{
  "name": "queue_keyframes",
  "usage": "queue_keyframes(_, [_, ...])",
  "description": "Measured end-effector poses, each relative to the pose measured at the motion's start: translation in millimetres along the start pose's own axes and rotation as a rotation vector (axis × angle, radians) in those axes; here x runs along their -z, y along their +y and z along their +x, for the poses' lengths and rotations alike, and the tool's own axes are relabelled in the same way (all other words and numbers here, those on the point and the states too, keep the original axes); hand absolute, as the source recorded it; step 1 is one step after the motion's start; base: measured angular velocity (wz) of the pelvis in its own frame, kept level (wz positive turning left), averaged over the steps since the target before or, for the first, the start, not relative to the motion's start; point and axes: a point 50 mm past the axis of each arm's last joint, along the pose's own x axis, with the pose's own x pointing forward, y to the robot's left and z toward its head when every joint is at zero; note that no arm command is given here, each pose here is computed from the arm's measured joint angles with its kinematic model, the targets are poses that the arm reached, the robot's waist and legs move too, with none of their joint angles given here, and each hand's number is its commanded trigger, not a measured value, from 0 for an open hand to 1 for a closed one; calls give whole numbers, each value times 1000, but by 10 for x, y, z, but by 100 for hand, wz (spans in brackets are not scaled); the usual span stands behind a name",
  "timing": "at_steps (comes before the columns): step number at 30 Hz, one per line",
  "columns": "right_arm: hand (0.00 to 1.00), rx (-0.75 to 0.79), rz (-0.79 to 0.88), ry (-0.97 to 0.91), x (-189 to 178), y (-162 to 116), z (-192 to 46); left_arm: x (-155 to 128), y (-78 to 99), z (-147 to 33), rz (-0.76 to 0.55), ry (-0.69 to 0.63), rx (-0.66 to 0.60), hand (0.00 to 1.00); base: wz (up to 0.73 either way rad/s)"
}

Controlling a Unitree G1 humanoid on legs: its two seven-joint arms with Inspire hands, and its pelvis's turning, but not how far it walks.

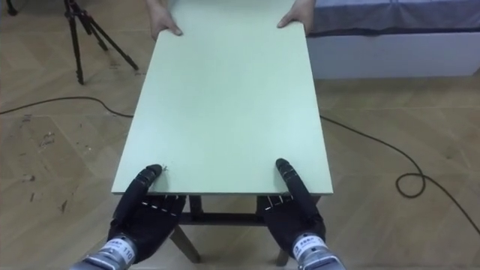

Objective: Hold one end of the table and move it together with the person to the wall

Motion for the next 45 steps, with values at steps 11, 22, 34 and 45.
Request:
queue_keyframes(11, [100,-37,-37,-28,-18,61,-46,58,-20,-30,20,-31,63,100,0])
queue_keyframes(22, [100,-93,-7,-52,57,18,-102,125,5,-63,77,-97,126,100,0])
queue_keyframes(34, [100,-131,29,-80,136,-142,-233,235,135,-164,83,-93,150,100,0])
queue_keyframes(45, [100,-166,-8,-113,65,-118,-229,292,137,-182,60,-60,188,100,-4])
